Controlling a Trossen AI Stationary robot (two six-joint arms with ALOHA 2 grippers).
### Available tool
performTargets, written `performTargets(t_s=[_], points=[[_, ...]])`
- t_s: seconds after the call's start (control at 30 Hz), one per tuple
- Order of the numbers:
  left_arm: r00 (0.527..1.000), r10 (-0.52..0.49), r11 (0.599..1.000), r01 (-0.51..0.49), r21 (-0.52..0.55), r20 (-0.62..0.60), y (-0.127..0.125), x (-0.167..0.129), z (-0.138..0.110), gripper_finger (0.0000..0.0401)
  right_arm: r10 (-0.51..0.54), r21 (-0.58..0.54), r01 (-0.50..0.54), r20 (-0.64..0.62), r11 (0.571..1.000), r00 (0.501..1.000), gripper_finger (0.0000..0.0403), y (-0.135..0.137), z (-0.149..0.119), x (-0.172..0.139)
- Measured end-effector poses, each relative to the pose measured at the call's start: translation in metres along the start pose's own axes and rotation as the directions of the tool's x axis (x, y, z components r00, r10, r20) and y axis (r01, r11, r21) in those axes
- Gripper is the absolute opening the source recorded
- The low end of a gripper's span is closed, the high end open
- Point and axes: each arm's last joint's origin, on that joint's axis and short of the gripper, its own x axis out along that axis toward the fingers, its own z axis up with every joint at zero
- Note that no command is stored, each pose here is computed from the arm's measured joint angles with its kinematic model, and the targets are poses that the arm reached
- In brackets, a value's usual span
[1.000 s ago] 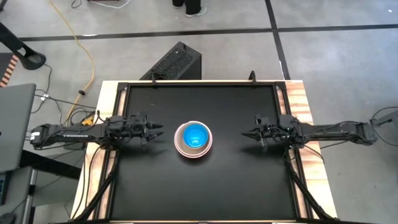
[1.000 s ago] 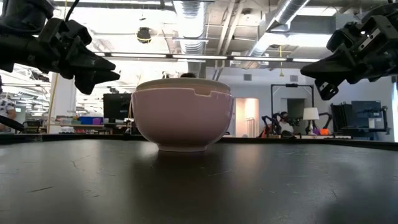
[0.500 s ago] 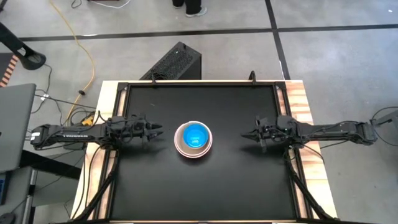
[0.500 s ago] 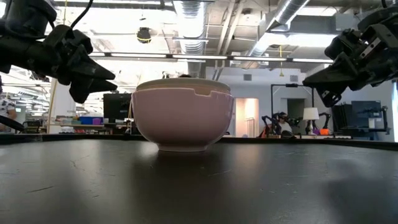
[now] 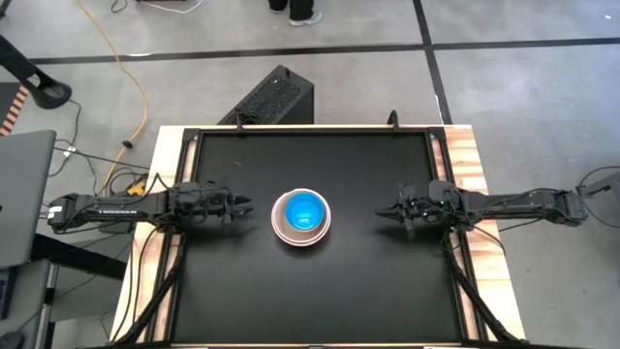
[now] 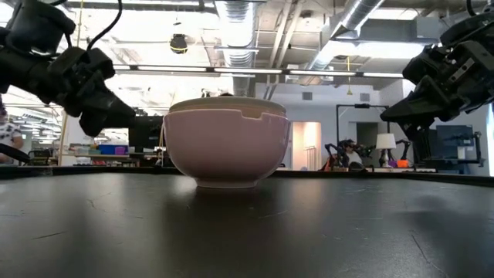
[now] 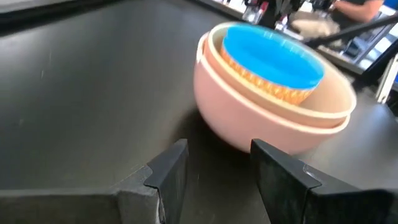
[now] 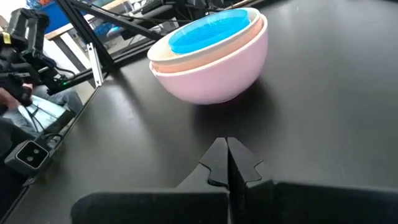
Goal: Nest bowls inside each other
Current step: Return to Home Position
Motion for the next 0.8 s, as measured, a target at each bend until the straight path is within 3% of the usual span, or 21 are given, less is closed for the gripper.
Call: performTargets(t_s=[0.37, 0.8], points=[[0.98, 0.069, 0.998, -0.067, 0.02, -0.187, 0.007, -0.002, -0.018, 0.0164, -0.001, 0.001, 0.001, -0.004, 1.0, 1.0, 0.0004, 0.0, 0.0, 0.0], [0.978, 0.072, 0.997, -0.069, 0.021, -0.194, 0.007, -0.002, -0.019, 0.0164, -0.001, 0.001, 0.001, -0.004, 1.0, 1.0, 0.0004, 0.0, -0.001, 0.0]])
